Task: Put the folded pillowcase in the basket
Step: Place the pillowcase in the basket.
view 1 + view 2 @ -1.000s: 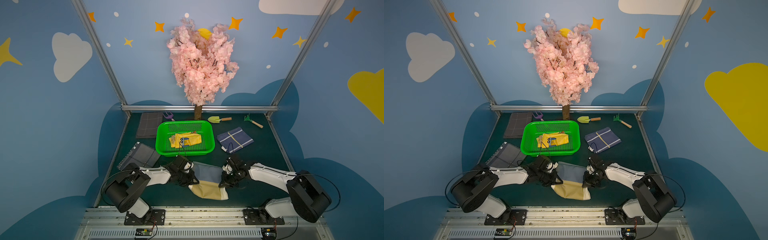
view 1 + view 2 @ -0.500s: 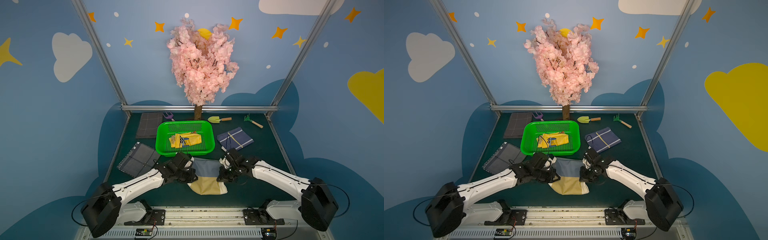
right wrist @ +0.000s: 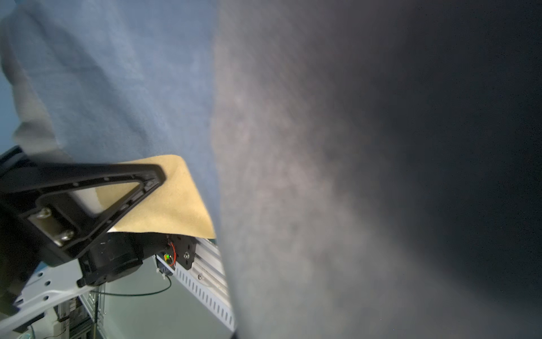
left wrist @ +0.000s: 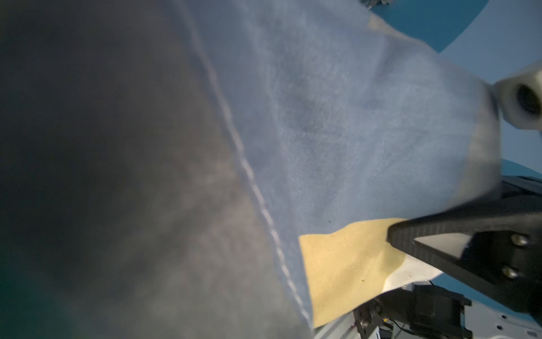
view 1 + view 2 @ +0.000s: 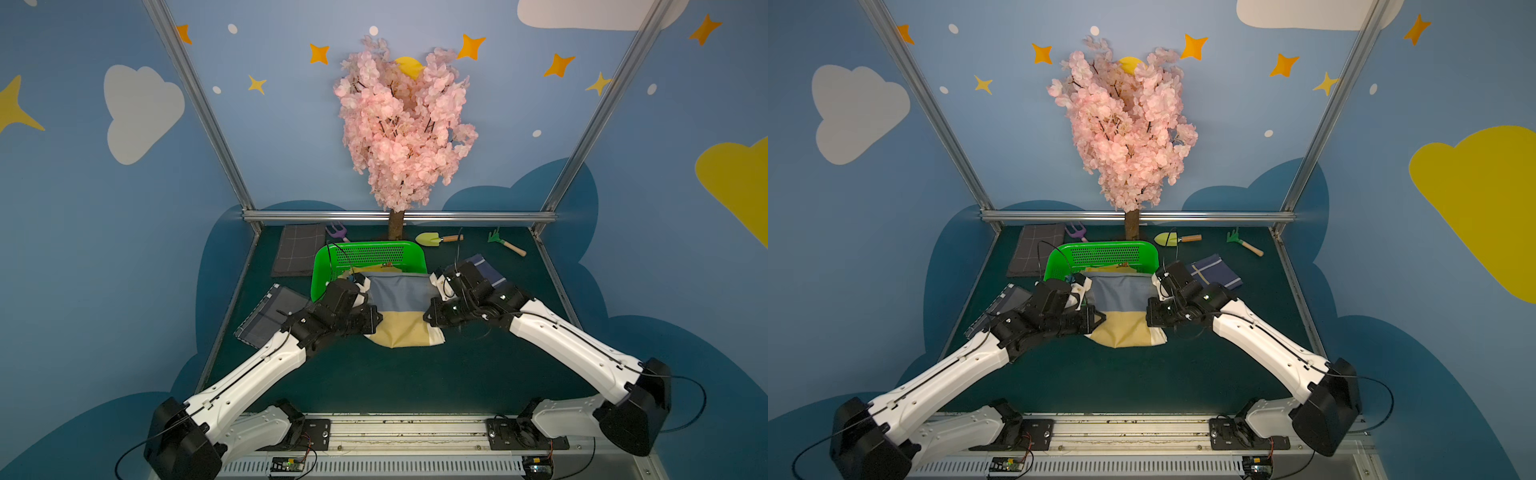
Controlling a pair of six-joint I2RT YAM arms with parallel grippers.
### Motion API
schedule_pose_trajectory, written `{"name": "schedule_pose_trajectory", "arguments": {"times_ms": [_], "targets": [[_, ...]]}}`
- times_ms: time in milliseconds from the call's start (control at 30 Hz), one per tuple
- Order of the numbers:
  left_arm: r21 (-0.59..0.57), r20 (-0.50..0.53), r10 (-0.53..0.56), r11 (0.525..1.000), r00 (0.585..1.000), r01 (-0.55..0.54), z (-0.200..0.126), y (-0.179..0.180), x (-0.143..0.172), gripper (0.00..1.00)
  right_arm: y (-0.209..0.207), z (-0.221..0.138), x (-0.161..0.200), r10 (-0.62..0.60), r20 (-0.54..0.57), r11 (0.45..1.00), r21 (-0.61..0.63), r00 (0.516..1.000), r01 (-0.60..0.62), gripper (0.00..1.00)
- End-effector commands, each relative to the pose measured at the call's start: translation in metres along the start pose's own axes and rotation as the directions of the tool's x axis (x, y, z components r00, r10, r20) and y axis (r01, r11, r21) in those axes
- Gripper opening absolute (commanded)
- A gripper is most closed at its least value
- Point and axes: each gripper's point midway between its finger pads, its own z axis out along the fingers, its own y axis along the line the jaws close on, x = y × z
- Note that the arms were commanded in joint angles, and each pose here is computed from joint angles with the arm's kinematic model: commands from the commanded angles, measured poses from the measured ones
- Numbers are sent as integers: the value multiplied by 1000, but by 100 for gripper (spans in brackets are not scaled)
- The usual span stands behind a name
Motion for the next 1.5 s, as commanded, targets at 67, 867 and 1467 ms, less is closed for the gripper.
{"name": "schedule_pose_trajectory", "arguments": {"times_ms": [67, 867, 1467], "targets": [[-7, 91, 57, 998, 994, -56, -2, 8, -62, 3, -2, 23, -56, -7, 40, 1000, 15, 999, 6, 0], [-44, -57, -185, 982, 981, 182, 101, 124, -124, 3, -33, 156, -168, 100, -89, 992, -68, 991, -106, 0], [-138, -100, -236, 965, 967, 221, 136, 164, -107, 49, -53, 183, -166, 145, -122, 988, -40, 982, -151, 59]]}}
